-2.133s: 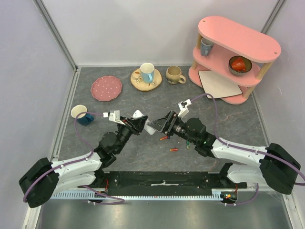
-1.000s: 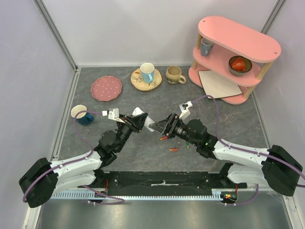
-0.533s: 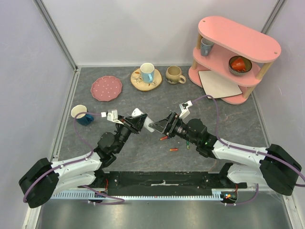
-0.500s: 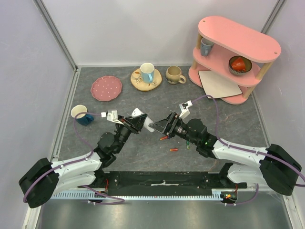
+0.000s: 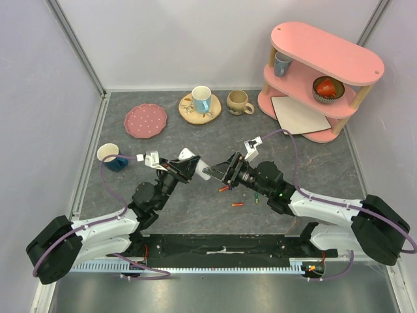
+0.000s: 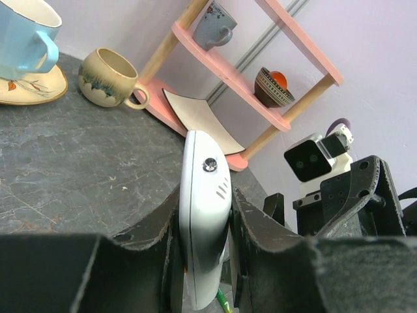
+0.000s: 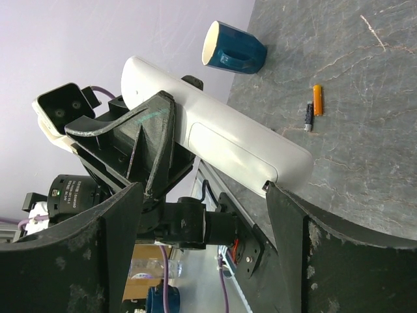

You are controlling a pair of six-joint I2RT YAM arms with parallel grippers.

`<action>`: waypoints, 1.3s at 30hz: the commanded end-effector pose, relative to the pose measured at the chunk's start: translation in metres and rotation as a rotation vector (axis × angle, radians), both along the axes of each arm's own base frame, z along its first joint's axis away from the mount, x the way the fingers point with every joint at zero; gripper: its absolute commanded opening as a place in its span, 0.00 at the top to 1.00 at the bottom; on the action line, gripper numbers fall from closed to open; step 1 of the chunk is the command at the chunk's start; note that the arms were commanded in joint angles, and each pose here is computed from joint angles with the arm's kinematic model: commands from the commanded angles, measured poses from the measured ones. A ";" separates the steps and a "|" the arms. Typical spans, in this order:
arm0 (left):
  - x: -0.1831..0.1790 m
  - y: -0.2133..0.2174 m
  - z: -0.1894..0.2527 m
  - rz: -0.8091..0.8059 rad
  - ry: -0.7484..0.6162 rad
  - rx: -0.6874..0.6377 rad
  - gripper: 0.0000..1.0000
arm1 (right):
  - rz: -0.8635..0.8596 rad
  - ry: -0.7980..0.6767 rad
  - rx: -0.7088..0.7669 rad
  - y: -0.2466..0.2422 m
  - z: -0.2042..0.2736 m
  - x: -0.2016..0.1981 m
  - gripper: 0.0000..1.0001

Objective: Load the batteries into the remote control

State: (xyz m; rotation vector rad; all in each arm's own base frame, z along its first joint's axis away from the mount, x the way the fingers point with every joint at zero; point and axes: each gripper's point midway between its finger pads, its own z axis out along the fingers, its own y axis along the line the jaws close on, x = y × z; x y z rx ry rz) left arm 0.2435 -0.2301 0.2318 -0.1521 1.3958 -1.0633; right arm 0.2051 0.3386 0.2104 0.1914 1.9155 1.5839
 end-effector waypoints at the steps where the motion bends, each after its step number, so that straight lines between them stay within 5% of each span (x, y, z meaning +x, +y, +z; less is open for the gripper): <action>1: -0.018 -0.018 0.024 -0.128 -0.043 -0.094 0.98 | 0.012 -0.050 0.084 0.007 0.026 0.004 0.16; 39: -0.003 -0.015 -0.005 -0.023 0.025 0.086 0.98 | 0.016 -0.089 0.100 0.008 0.050 0.005 0.16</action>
